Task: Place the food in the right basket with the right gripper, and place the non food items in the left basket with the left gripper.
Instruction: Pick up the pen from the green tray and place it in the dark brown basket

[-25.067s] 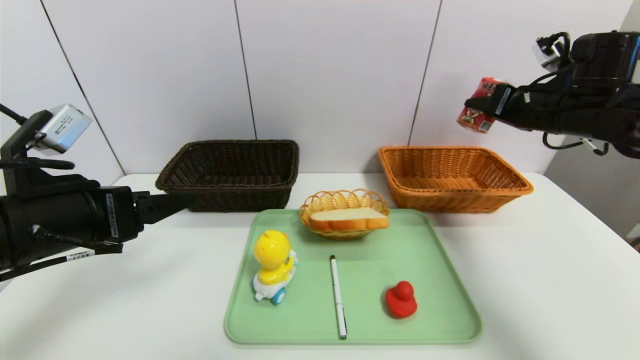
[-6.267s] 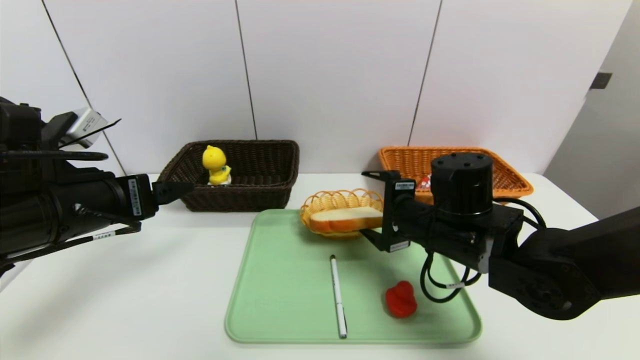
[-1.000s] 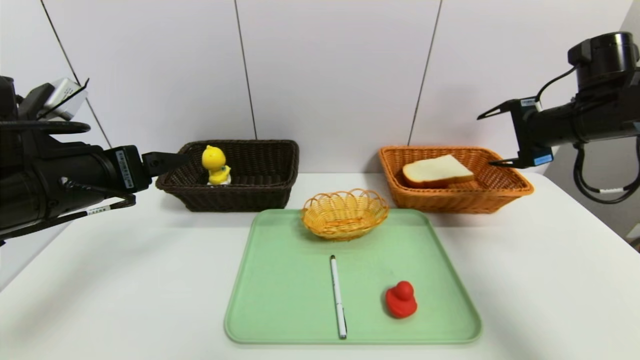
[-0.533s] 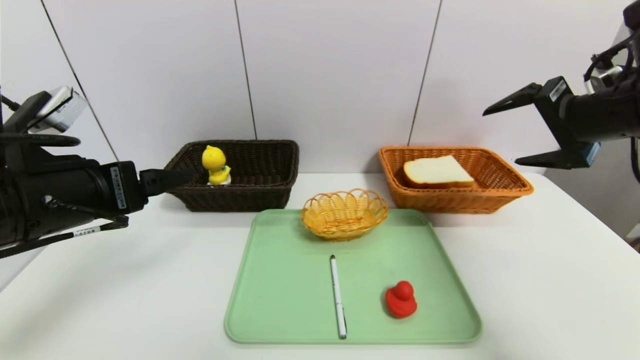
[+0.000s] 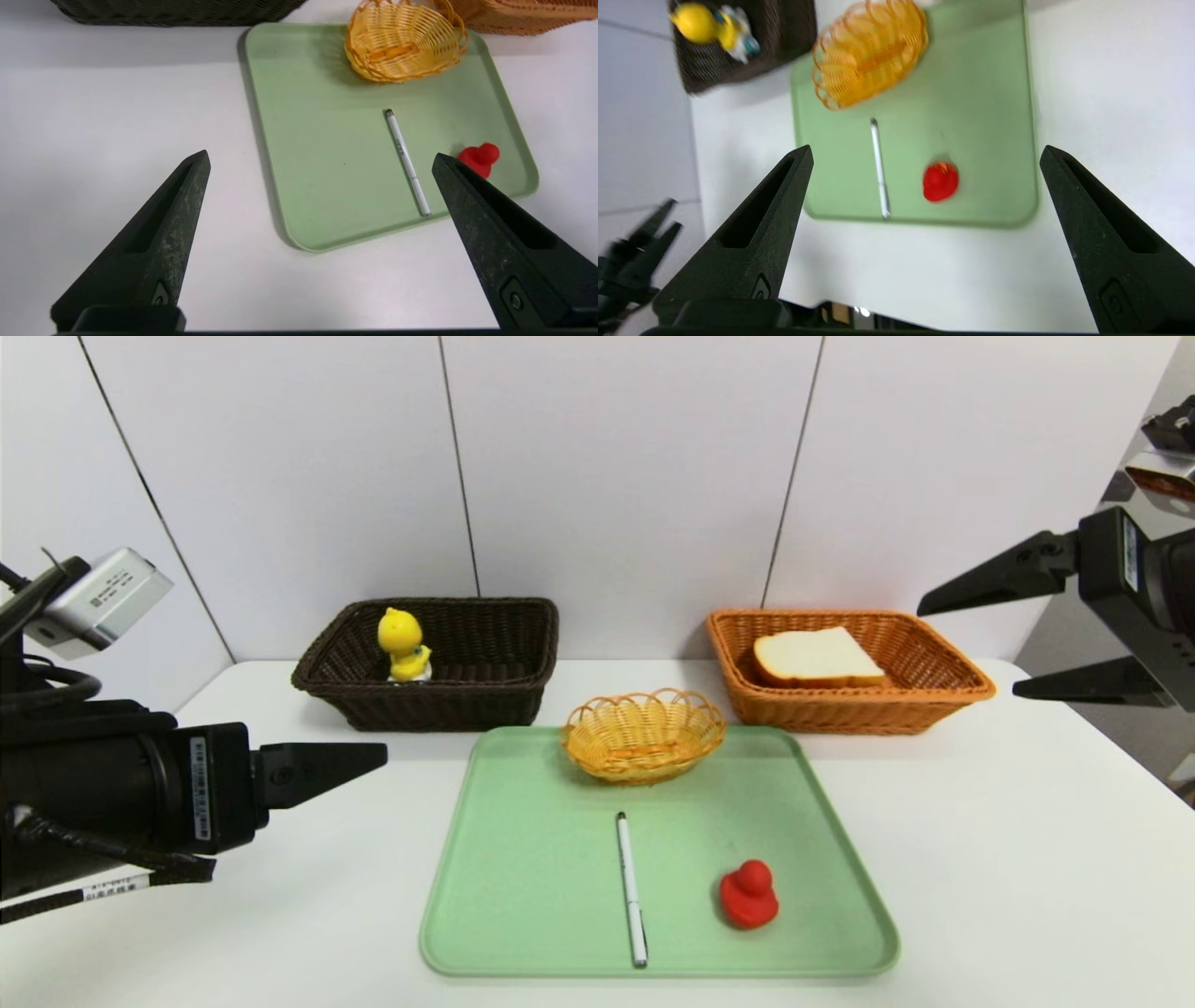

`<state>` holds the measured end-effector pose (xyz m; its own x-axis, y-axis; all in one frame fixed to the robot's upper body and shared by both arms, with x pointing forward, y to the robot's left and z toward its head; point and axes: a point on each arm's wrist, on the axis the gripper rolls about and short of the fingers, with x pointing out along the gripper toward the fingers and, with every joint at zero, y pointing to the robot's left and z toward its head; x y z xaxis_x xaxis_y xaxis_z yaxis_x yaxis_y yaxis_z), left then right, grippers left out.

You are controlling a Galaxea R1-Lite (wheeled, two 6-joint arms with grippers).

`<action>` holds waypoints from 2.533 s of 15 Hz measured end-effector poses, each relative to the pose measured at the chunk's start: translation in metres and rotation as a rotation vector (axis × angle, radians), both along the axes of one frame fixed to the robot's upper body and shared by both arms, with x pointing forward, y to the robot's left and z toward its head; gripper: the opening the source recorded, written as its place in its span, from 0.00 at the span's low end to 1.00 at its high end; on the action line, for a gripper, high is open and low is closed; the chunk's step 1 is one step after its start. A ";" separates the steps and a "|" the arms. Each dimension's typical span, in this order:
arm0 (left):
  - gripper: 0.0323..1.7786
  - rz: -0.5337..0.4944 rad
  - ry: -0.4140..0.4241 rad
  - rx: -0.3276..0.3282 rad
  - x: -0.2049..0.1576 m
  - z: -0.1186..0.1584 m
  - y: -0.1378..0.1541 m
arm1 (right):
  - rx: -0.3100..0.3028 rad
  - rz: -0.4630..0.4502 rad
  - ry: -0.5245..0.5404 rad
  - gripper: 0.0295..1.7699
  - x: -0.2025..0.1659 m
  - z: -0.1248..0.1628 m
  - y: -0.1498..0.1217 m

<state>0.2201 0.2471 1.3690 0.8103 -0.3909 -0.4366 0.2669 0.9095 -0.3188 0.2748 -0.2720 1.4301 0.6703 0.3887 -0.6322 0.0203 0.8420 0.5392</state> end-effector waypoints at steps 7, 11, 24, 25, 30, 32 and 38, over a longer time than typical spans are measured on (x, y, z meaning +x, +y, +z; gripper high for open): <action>0.95 -0.075 0.045 0.078 0.008 -0.004 -0.050 | -0.410 0.297 -0.266 0.96 -0.028 -0.033 0.003; 0.95 -0.044 0.066 0.128 0.022 -0.013 -0.085 | -0.534 0.347 -0.423 0.96 -0.020 -0.070 0.004; 0.95 -0.026 0.337 0.337 0.069 -0.046 -0.199 | -0.510 0.113 -0.284 0.96 -0.021 -0.092 -0.020; 0.95 -0.023 0.351 0.348 0.072 -0.049 -0.205 | -0.507 0.109 -0.282 0.96 -0.021 -0.092 -0.020; 0.95 0.046 0.456 0.317 0.086 -0.065 -0.230 | -0.483 0.106 -0.271 0.96 -0.020 -0.094 -0.025; 0.95 0.045 0.498 0.319 0.089 -0.072 -0.235 | -0.481 0.105 -0.268 0.96 -0.020 -0.095 -0.026; 0.95 0.072 0.549 0.344 0.097 -0.089 -0.245 | -0.463 0.094 -0.259 0.96 -0.019 -0.096 -0.026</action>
<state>0.3174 0.0017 1.2803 0.4523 -0.1075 -0.8853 0.0826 0.9935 -0.0785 0.2556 -0.2976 1.3343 0.8027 0.1742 -0.5703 -0.1512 0.9846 0.0879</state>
